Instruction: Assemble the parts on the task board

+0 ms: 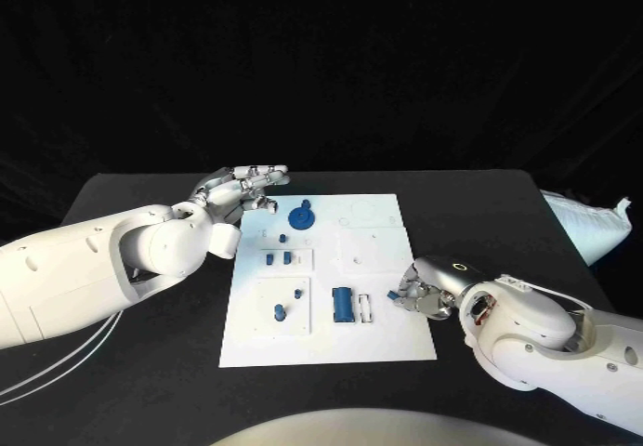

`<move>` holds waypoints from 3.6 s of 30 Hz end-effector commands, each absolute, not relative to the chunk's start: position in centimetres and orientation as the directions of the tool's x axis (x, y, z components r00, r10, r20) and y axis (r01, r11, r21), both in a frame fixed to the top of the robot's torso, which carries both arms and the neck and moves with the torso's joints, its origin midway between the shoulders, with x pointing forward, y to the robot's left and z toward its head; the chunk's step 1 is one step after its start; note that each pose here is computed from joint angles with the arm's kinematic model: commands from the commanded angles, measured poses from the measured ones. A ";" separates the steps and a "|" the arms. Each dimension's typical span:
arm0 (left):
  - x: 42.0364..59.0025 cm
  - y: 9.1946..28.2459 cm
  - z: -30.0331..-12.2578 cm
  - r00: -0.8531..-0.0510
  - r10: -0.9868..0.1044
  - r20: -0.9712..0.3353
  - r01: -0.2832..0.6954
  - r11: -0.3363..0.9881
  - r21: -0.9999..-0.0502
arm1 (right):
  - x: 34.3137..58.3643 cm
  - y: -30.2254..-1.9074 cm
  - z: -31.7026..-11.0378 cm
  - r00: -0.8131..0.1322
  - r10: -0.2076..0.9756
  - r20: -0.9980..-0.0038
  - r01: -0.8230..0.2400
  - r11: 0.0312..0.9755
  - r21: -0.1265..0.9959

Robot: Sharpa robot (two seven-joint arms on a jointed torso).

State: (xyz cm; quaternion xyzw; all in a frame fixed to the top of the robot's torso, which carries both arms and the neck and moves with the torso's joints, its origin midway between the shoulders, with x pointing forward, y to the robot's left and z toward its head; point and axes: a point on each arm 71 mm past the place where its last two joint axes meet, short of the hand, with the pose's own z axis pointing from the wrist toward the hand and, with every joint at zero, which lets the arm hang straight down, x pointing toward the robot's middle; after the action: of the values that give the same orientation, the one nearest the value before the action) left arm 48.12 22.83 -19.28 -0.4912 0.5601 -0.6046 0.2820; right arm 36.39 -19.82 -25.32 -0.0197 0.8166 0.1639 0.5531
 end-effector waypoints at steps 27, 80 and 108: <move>47.9 22.5 -19.1 -0.381 -0.879 0.286 -0.207 -0.221 -0.953 | 35.9 -16.5 -25.4 -0.473 0.354 -0.807 -0.117 0.883 0.455; 47.8 22.4 -19.1 -0.388 -0.875 0.288 -0.216 -0.218 -0.952 | 36.1 -15.4 -26.2 -0.528 0.260 -0.809 -0.166 0.902 0.398; 48.0 22.6 -19.2 -0.384 -0.878 0.285 -0.213 -0.216 -0.953 | 36.6 -17.5 -25.6 -0.466 0.423 -0.777 -0.118 0.841 0.528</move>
State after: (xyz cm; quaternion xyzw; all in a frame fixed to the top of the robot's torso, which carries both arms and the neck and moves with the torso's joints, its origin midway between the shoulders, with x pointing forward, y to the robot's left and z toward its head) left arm 47.98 22.77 -19.27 -0.4901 0.5640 -0.6044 0.2763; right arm 36.47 -17.64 -26.00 0.0605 0.8352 0.2211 0.4999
